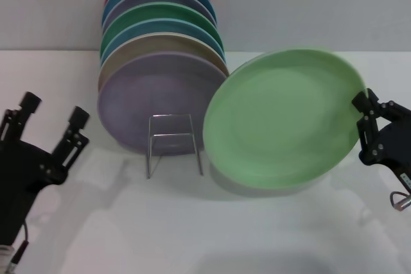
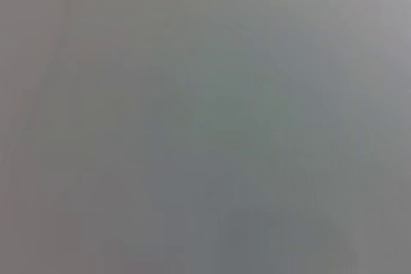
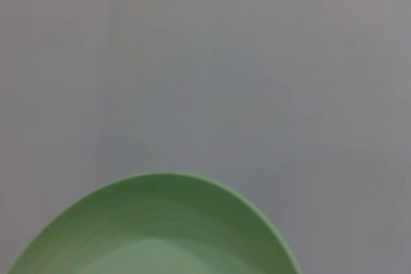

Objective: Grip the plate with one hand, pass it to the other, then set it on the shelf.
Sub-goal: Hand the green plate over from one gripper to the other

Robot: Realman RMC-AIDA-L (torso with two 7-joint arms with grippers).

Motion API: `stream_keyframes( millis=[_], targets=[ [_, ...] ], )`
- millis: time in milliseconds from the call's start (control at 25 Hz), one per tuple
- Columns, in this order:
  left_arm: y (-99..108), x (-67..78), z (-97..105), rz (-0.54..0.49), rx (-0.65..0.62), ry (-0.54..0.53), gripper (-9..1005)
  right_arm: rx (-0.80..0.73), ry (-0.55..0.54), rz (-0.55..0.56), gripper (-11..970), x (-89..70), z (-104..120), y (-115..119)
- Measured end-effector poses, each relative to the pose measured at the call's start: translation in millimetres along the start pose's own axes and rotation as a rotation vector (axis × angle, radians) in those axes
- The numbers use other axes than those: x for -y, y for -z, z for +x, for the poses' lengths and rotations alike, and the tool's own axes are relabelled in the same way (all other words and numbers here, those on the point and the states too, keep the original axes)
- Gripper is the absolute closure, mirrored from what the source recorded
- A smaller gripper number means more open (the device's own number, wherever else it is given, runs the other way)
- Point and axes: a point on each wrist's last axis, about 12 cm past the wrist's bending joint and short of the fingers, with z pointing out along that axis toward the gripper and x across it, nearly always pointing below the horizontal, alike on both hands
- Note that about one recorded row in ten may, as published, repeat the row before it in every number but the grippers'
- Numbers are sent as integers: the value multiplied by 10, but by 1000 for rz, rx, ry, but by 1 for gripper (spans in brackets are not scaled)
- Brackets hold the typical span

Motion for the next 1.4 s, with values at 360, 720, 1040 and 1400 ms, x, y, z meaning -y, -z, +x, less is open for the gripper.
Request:
stream_keyframes(
  millis=[360, 720, 1040, 1400],
  targets=[
    [42, 95, 51, 36, -33, -40, 137, -8, 133, 1, 938, -37, 13, 118],
    [20, 163, 135, 78, -95, -31, 139, -19, 187, 30, 938, -30, 20, 224],
    [-36, 303, 191, 134, -117, -78, 141, -9, 234, 47, 939, -36, 3, 250],
    [-81, 341, 226, 160, -136, -83, 143, 0, 308, 128, 939, -173, -36, 225]
  ],
)
